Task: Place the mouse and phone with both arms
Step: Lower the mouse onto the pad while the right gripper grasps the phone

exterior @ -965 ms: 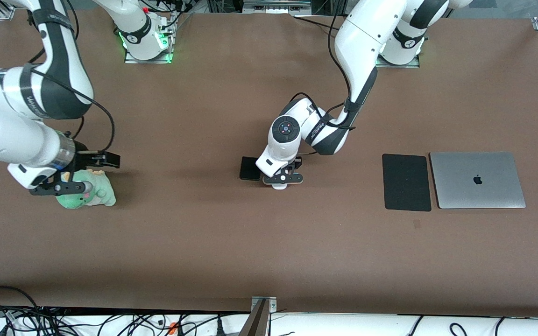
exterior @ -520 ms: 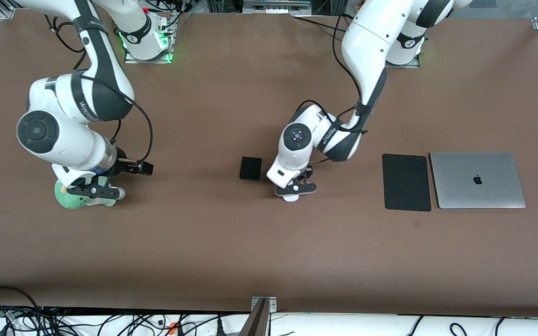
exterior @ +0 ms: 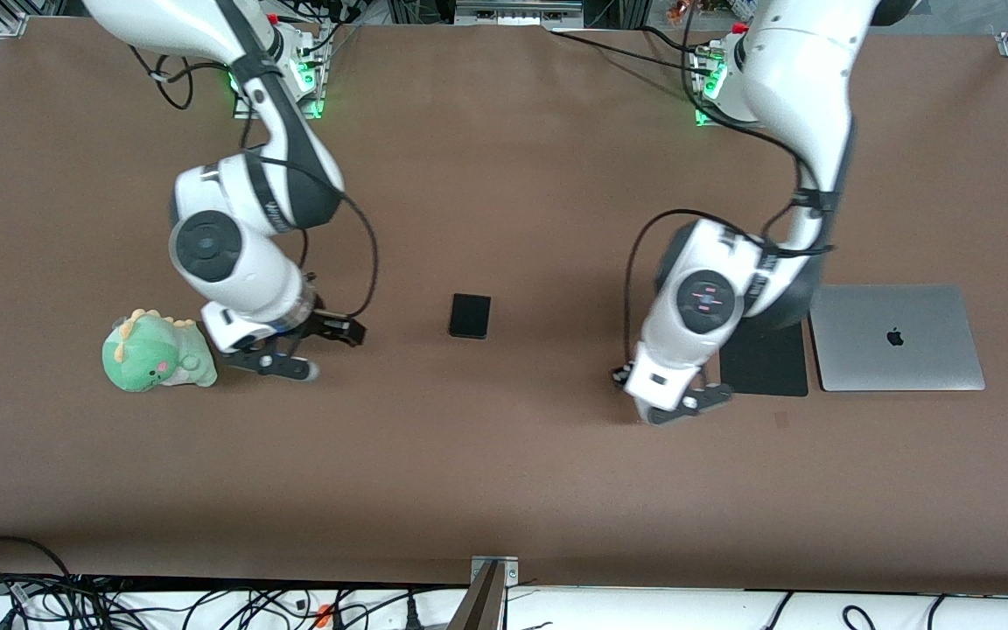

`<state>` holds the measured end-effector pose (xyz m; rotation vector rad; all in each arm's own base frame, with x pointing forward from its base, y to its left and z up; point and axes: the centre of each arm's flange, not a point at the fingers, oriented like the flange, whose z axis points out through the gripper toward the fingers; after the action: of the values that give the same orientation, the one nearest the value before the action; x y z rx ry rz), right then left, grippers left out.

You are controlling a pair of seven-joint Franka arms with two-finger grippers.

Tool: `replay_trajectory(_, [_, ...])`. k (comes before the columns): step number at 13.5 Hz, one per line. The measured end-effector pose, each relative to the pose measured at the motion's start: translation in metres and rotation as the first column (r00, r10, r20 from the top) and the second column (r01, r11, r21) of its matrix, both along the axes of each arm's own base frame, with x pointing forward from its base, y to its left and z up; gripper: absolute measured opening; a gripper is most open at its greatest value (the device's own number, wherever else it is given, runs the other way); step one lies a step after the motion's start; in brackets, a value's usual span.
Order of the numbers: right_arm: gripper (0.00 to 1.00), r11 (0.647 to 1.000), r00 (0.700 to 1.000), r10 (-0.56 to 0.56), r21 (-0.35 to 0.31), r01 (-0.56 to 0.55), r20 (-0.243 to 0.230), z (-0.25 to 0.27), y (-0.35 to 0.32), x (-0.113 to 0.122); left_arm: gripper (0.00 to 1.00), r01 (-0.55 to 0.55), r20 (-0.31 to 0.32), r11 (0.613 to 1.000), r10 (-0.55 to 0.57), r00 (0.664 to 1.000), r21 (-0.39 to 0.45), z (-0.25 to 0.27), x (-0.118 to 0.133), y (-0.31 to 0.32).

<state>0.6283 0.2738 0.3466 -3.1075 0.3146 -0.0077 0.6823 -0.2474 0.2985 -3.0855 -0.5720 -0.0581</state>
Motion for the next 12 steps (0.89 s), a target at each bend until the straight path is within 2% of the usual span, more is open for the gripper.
replay_trajectory(3, [1.00, 0.999, 1.000, 0.003, 0.046, -0.003, 0.007, -0.031, 0.045, -0.012, 0.63, 0.034, -0.005, 0.999, -0.034, 0.999, 0.011, 0.017, 0.012, 0.087])
replay_trajectory(5, [1.00, 0.998, 1.000, 0.020, 0.053, -0.020, 0.010, -0.048, 0.068, -0.021, 0.63, 0.093, -0.030, 0.995, -0.092, 0.995, 0.032, 0.018, 0.007, 0.150])
replay_trajectory(8, [1.00, 0.997, 0.999, 0.049, 0.054, -0.050, 0.015, -0.065, 0.105, -0.041, 0.63, 0.180, -0.048, 0.983, -0.178, 0.983, 0.032, -0.006, -0.016, 0.216])
replay_trajectory(12, [1.00, 0.994, 0.995, 0.073, 0.074, -0.077, 0.065, -0.108, 0.148, -0.080, 0.63, 0.249, -0.029, 0.968, -0.248, 0.968, 0.033, -0.079, -0.067, 0.248])
